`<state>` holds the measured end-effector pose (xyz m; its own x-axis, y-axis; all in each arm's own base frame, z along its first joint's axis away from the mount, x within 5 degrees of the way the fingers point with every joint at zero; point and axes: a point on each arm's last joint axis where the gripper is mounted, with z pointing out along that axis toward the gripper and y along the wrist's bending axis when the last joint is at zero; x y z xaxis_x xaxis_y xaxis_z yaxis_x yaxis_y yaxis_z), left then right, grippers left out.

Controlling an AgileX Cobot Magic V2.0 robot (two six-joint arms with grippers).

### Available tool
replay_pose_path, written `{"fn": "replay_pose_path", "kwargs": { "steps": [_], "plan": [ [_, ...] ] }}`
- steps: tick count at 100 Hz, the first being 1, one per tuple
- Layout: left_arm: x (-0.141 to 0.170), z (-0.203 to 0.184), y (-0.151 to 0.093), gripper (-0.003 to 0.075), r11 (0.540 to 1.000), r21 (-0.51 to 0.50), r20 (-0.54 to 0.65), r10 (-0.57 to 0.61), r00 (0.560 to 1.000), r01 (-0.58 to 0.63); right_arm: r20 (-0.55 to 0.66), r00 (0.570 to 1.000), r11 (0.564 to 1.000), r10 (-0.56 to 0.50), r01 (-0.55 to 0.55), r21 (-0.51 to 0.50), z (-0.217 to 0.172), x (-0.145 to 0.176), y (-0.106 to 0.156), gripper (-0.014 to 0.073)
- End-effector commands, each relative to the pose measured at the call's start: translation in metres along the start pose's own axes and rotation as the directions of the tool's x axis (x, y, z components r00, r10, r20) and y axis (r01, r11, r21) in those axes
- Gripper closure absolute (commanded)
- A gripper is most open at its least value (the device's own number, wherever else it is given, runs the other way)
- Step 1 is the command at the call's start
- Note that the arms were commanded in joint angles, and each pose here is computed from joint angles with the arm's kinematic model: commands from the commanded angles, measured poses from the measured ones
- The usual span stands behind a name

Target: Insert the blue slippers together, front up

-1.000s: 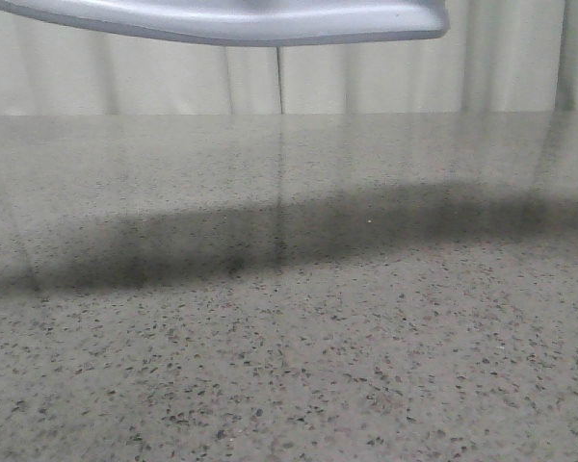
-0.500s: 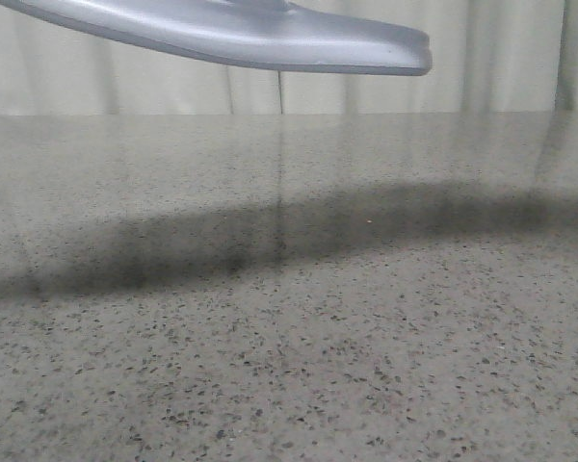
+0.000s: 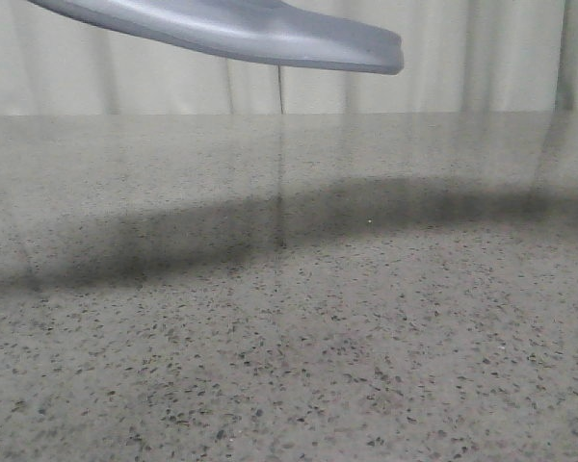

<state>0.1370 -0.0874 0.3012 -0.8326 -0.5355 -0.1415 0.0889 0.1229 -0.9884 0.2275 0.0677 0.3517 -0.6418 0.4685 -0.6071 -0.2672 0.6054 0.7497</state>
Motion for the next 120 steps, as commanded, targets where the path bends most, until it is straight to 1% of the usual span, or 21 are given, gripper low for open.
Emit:
{"fn": "replay_pose_path", "kwargs": {
  "steps": [1, 13, 28, 47, 54, 71, 90, 101, 120],
  "plan": [
    [0.007, -0.002, -0.027, 0.0704, 0.985, 0.174, -0.089, -0.006, 0.996, 0.021, -0.046, 0.999, 0.990, 0.000, -0.007, -0.141, -0.004, 0.002, 0.020, 0.0702],
    [0.007, -0.002, -0.027, 0.0704, 0.985, 0.174, -0.089, -0.006, 0.996, 0.021, -0.060, 0.998, 0.988, -0.008, -0.001, -0.153, -0.003, 0.003, 0.020, 0.0702],
    [0.006, -0.002, -0.027, 0.0704, 0.985, 0.173, -0.089, -0.007, 0.996, 0.022, -0.079, 0.997, 0.980, -0.026, 0.009, -0.199, -0.004, 0.005, 0.024, 0.0702],
    [0.007, -0.002, -0.027, 0.0704, 0.984, 0.175, -0.093, -0.006, 0.996, 0.023, -0.091, 0.995, 0.977, -0.031, 0.011, -0.212, -0.004, 0.006, 0.025, 0.0702],
    [0.007, -0.002, -0.027, 0.0704, 0.984, 0.176, -0.095, -0.006, 0.995, 0.023, -0.096, 0.994, 0.975, -0.049, 0.027, -0.223, -0.004, 0.007, 0.026, 0.0702],
    [0.008, -0.002, -0.028, 0.0704, 0.983, 0.180, -0.102, -0.005, 0.995, 0.023, -0.137, 0.987, 0.965, -0.087, 0.049, -0.257, 0.003, 0.016, 0.034, 0.0702],
    [0.009, -0.002, -0.029, 0.0704, 0.981, 0.190, -0.122, -0.001, 0.993, 0.024, -0.184, 0.980, 0.964, -0.081, 0.031, -0.263, 0.015, 0.023, 0.033, 0.0702],
    [0.010, -0.002, -0.029, 0.0704, 0.981, 0.193, -0.126, 0.000, 0.992, 0.025, -0.181, 0.980, 0.964, -0.080, 0.030, -0.264, 0.017, 0.022, 0.031, 0.0702],
    [0.010, -0.002, -0.029, 0.0704, 0.981, 0.194, -0.127, 0.002, 0.992, 0.023, -0.135, 0.984, 0.963, -0.113, 0.075, -0.259, 0.018, 0.019, 0.030, 0.0702]
  ]
}}
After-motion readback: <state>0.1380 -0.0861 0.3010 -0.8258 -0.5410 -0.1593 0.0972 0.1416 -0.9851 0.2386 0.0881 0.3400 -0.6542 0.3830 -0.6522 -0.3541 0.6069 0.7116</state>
